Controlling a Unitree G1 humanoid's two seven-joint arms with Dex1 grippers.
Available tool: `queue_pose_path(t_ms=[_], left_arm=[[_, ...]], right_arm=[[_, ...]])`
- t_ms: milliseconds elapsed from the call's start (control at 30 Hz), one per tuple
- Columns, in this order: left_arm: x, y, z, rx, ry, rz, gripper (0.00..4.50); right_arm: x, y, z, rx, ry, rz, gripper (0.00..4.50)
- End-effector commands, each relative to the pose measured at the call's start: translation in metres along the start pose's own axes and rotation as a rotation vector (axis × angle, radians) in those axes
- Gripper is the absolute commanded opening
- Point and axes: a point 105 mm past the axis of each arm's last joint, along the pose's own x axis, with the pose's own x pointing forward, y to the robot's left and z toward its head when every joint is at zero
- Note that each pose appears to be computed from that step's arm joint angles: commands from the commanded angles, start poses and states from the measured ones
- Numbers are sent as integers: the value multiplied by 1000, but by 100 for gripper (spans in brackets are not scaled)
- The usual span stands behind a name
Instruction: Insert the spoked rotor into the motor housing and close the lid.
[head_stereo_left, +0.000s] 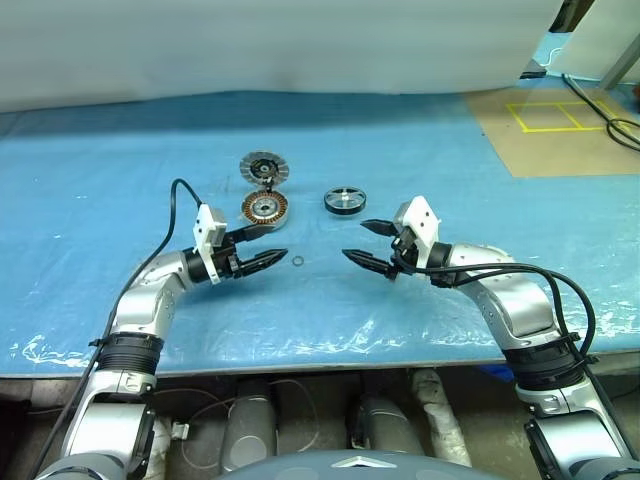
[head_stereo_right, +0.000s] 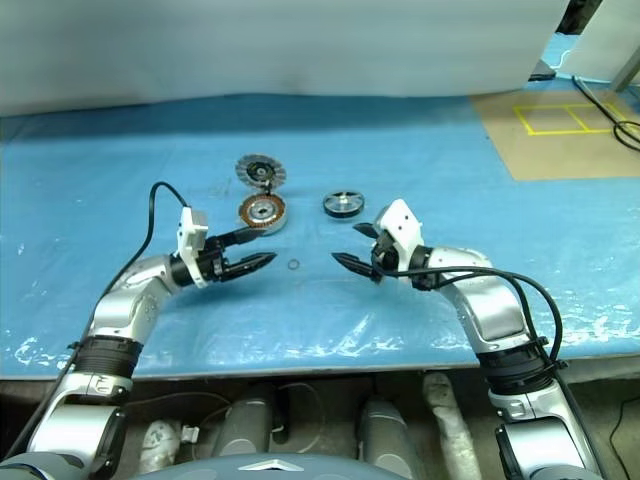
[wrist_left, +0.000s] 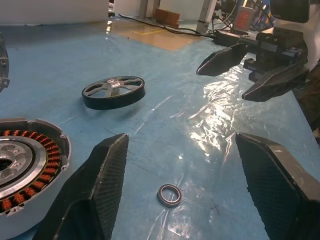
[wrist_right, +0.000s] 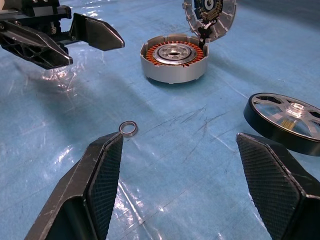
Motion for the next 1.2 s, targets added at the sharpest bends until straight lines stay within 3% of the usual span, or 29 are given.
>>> queue_pose_path(t_ms=[33,1200], left_arm=[[-2,1,11,45,-23,4,359],[17,19,44,58,-78,98,359]], right_arm=[[-3,1,13,-47,-29,4,377],[-3,-1,12,-56,-23,-12,377]])
